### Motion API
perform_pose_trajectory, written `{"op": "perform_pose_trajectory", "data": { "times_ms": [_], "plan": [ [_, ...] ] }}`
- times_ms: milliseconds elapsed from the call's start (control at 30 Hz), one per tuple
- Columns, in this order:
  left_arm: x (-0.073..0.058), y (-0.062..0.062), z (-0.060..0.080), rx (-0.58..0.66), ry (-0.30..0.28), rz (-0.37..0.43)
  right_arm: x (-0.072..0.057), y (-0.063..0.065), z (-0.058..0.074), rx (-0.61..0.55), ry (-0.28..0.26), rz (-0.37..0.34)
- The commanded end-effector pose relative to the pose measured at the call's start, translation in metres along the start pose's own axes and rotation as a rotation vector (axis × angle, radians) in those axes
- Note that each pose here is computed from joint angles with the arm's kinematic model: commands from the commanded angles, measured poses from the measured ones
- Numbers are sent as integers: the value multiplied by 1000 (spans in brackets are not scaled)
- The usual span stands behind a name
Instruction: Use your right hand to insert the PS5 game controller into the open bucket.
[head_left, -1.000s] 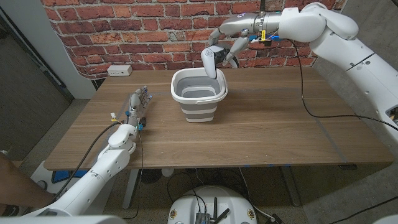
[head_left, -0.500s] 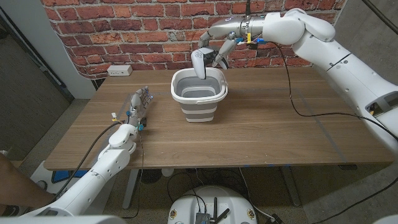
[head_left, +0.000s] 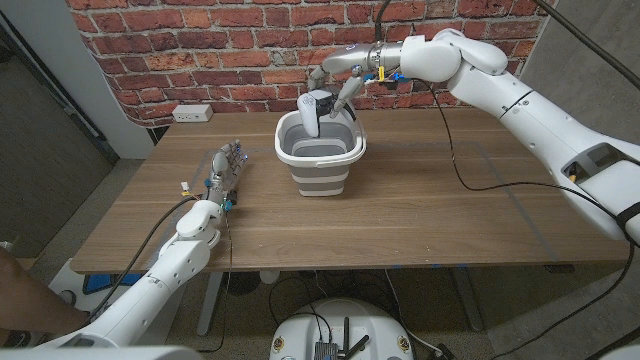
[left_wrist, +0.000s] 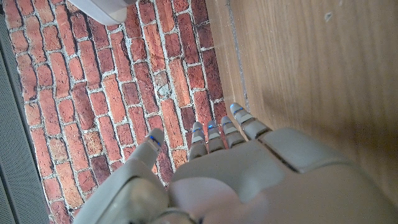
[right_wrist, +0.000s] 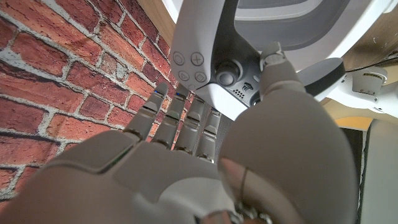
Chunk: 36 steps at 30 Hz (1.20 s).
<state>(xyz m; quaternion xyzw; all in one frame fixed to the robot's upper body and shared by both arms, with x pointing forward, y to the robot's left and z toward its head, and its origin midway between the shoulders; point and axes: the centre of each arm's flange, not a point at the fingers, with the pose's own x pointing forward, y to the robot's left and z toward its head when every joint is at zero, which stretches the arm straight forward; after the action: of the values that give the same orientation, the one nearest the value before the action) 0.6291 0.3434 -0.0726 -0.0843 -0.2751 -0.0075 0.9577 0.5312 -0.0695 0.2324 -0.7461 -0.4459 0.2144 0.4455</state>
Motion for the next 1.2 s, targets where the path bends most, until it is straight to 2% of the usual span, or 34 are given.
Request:
{"op": "perform_pose_trajectory", "data": {
  "times_ms": [33, 300, 600, 1200],
  "plan": [
    [-1, -1, -1, 1, 3, 1, 26, 23, -1, -3, -4, 93],
    [1, 1, 1, 1, 0, 0, 38, 38, -1, -17, -19, 144],
    [0, 2, 1, -6, -3, -2, 48, 56, 1, -39, -21, 166],
    [-3, 6, -2, -9, 7, 4, 57, 86, 1, -85, 2, 210]
  ]
}}
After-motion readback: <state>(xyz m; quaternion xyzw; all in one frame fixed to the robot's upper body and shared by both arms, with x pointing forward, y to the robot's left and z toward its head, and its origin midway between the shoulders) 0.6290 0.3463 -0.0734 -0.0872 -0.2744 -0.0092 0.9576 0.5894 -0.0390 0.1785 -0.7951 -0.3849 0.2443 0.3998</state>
